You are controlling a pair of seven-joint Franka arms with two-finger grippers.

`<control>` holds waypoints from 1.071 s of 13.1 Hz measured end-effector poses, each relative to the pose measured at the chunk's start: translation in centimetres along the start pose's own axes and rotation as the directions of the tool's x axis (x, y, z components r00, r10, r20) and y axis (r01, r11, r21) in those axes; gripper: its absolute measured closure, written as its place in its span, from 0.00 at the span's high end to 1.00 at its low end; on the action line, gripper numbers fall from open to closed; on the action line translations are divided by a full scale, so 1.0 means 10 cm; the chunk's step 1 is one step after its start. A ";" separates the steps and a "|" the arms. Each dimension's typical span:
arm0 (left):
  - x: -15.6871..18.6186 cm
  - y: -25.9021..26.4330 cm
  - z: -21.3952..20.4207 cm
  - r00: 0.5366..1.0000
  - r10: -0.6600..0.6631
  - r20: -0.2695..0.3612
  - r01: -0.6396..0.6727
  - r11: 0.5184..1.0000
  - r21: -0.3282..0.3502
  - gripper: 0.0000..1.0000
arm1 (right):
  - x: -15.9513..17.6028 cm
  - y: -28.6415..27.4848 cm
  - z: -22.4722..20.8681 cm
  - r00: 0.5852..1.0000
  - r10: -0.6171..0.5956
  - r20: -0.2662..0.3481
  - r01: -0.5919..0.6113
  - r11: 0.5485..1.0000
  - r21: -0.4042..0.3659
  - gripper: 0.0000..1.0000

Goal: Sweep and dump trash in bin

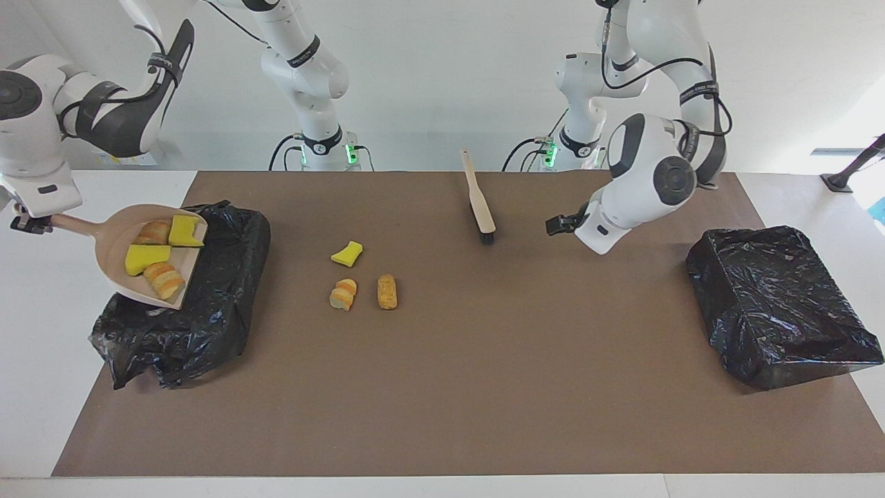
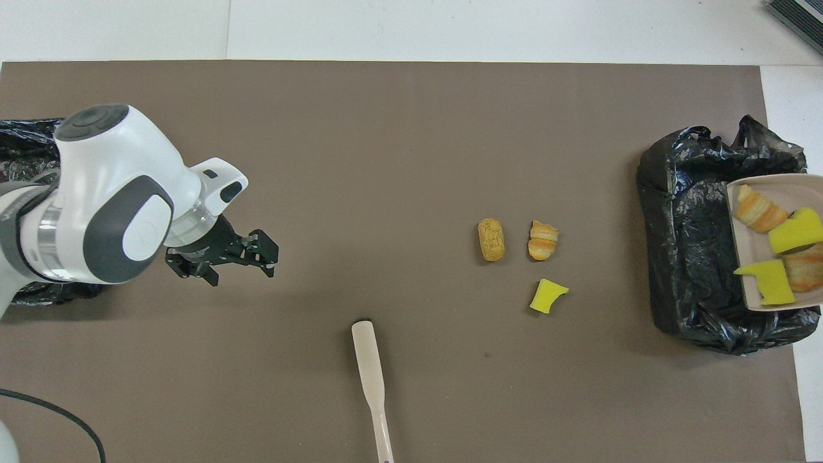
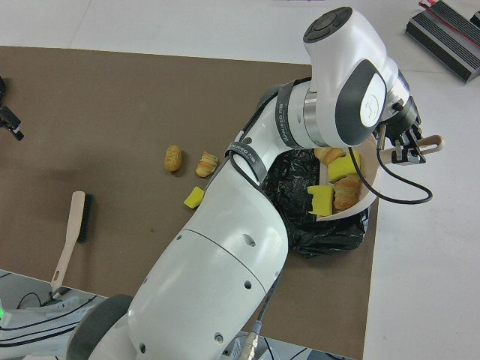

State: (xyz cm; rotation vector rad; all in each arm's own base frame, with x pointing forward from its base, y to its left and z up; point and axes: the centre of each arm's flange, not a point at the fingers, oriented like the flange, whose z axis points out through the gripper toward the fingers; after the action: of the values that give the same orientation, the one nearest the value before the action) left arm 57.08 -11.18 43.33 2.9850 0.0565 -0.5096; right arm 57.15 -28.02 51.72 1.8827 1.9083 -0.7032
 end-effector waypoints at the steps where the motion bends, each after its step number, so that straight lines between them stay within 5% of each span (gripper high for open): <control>1: 0.05 -0.16 -0.16 0.999 0.018 -0.034 -0.018 1.000 0.015 1.00 | 0.03 0.01 -0.01 1.000 -0.007 0.008 0.007 1.000 -0.003 0.33; 6: -0.01 -0.36 -0.98 0.979 0.057 -0.195 -0.044 0.996 0.071 1.00 | 0.12 0.08 -0.13 0.998 -0.030 0.058 0.031 0.999 -0.013 0.33; 14: -0.38 -0.56 -1.40 0.961 0.178 -0.211 -0.147 0.977 0.153 1.00 | 0.14 0.02 -0.55 0.987 -0.034 0.154 0.039 0.999 -0.032 0.33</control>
State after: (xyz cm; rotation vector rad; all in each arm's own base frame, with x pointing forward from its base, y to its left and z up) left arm 57.81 -4.02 57.08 3.1294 -0.2123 -0.1635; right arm 57.80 -23.63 55.34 1.7241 1.8499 -0.7971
